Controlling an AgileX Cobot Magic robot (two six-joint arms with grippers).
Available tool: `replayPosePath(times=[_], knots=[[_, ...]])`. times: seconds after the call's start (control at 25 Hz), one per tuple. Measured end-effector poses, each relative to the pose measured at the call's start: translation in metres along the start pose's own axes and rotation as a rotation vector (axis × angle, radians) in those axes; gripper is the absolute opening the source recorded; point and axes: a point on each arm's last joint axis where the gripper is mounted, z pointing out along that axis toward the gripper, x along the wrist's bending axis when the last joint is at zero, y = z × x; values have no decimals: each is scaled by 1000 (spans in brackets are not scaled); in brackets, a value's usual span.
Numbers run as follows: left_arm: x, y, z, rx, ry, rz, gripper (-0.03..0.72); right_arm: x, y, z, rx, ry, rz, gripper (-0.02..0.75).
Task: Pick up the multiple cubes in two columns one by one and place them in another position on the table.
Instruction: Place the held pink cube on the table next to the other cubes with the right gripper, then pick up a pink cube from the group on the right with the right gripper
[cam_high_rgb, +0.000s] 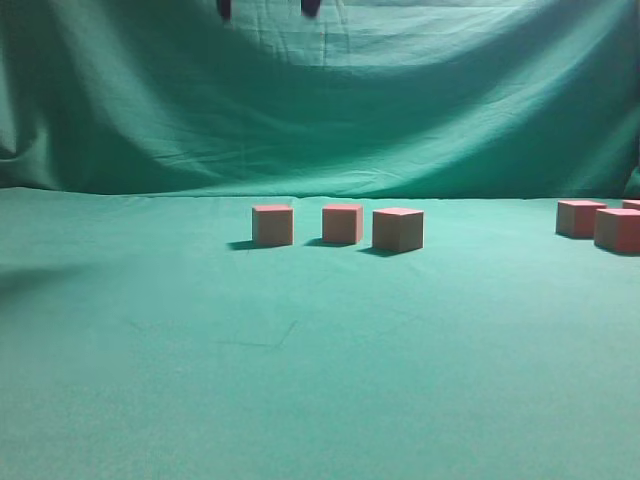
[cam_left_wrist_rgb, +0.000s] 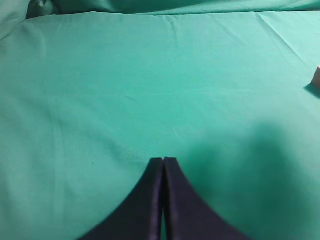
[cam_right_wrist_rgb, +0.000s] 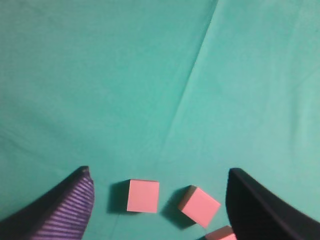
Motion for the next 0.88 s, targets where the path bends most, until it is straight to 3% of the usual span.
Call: replayPosePath(times=[0.36,0.6,0.88], knots=[[0,0,0,0,0,0,0,-29,-12,-102,-92,64,-51,504],[0,0,0,0,0,0,0,-57,-70,-125,15,11,-75,504],[0,0,0,0,0,0,0,-122,-158,-136,139,-91,91,504]])
